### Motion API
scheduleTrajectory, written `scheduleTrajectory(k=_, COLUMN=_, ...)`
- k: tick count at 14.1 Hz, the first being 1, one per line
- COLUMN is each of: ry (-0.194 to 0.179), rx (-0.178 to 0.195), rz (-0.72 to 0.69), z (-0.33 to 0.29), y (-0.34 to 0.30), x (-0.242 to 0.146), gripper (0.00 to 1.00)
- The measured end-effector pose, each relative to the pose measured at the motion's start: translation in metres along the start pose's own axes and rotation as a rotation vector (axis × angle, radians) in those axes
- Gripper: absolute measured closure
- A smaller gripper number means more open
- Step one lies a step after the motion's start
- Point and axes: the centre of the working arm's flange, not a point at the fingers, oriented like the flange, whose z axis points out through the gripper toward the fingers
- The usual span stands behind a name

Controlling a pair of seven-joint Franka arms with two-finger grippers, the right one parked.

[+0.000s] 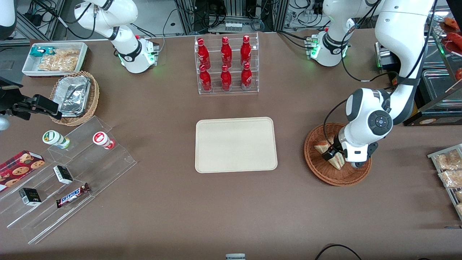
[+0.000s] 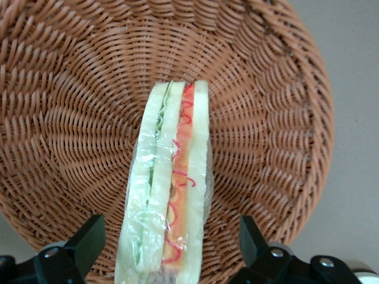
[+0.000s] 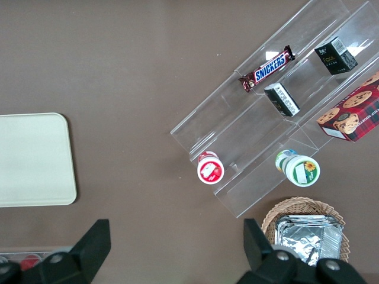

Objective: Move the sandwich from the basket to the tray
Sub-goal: 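Lower the open left gripper around the sandwich and close it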

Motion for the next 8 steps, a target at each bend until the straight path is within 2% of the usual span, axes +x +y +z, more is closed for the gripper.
scheduleTrajectory(k=3, ry=-0.012, rx=0.012, rz=0.0, z=0.0094, y=-0.0011, x=-0.0005, gripper=0.0)
scheduleTrajectory(k=5, ry=-0.013, rx=0.014, rz=-0.001, z=0.0104, y=-0.0012, x=-0.0005, gripper=0.04)
scheduleTrajectory(k=8, ry=-0.013, rx=0.013, rz=0.0, z=0.0105, y=-0.0011, x=-0.0007, gripper=0.37)
